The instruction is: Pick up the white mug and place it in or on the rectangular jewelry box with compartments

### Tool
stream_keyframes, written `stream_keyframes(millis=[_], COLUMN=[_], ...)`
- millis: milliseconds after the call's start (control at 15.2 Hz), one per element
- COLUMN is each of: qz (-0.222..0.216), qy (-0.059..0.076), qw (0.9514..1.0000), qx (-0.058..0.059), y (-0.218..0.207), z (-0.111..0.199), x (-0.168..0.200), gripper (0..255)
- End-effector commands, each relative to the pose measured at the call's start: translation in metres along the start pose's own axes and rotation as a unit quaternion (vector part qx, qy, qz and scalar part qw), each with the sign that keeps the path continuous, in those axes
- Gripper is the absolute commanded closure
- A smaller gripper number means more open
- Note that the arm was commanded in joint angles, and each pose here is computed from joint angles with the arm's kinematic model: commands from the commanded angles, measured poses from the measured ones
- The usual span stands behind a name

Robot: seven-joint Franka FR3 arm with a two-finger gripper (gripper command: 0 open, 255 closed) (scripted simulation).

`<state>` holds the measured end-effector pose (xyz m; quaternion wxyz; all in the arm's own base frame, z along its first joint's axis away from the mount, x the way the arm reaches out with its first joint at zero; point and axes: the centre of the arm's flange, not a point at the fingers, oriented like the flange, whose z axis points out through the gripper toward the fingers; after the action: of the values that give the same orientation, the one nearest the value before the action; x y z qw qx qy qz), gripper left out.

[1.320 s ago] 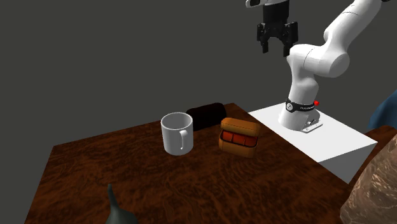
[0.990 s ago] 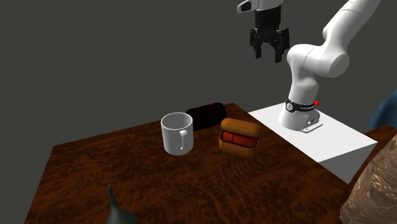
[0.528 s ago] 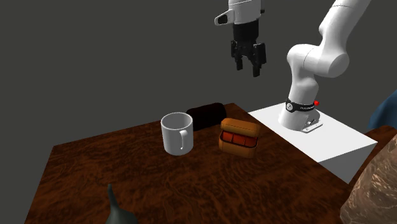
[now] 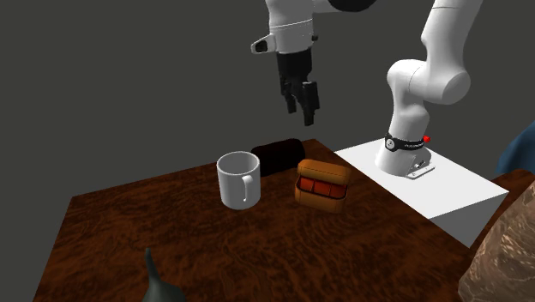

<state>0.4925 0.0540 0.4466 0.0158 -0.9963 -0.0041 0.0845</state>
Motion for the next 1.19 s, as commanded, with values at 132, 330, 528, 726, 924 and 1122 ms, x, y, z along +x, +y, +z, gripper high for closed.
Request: stream_keyframes(millis=[132, 330, 528, 726, 924, 1122], qz=[0.013, 0.023, 0.033, 0.042, 0.044, 0.044], qy=[0.009, 0.015, 0.021, 0.027, 0.029, 0.029], qw=[0.9999, 0.9996, 0.9992, 0.9987, 0.9986, 0.9986], qx=[0.000, 0.000, 0.000, 0.000, 0.000, 0.000], y=[0.001, 0.001, 0.002, 0.004, 0.005, 0.005], z=[0.012, 0.019, 0.025, 0.031, 0.043, 0.059], x=[0.052, 0.089, 0.126, 0.163, 0.171, 0.171], gripper=[0, 0, 0, 0, 0, 0])
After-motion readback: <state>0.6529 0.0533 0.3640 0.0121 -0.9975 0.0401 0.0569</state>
